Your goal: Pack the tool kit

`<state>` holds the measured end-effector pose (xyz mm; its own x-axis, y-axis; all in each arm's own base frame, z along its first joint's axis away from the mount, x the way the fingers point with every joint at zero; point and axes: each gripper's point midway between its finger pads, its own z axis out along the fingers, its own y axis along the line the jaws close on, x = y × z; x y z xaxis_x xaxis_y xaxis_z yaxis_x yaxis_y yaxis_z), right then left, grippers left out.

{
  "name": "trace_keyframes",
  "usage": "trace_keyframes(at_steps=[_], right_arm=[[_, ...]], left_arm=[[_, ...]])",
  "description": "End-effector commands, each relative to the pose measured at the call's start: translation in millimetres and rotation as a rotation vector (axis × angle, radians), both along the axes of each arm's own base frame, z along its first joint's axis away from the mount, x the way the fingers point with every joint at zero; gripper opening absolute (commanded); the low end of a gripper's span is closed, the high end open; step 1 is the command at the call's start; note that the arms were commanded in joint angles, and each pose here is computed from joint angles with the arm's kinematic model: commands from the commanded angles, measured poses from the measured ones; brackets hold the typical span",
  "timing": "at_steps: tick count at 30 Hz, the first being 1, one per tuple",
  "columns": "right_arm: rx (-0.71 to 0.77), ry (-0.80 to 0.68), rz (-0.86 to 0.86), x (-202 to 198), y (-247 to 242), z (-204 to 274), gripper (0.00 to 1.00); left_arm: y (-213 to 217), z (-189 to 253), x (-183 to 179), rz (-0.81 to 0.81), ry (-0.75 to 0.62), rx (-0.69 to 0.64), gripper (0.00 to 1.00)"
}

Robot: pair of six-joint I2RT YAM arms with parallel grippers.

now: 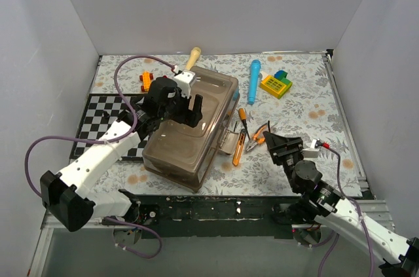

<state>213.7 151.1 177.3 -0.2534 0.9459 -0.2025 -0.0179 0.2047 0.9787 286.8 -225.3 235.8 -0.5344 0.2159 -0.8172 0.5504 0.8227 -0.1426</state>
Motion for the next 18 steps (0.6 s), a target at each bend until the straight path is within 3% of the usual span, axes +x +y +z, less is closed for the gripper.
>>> trace_keyframes(at_steps=[1, 6, 14, 18], right_arm=[[-0.398, 0.122, -0.081, -9, -40, -40, 0.71], [-0.476, 0.151, 0.010, -10, -22, -43, 0.70], [-0.694, 0.127, 0.152, 2, 13, -9, 0.69], [-0.719, 0.096, 0.239, 6, 38, 5, 0.69]], left_arm=[[4, 9, 7, 0.045, -0.038, 0.045, 0.75], [3, -7, 9, 0.044, -0.011, 0.101, 0.64], [-5, -14, 4, 0.023, 0.004, 0.132, 0.46], [-5, -19, 4, 0.028, 0.000, 0.180, 0.38]])
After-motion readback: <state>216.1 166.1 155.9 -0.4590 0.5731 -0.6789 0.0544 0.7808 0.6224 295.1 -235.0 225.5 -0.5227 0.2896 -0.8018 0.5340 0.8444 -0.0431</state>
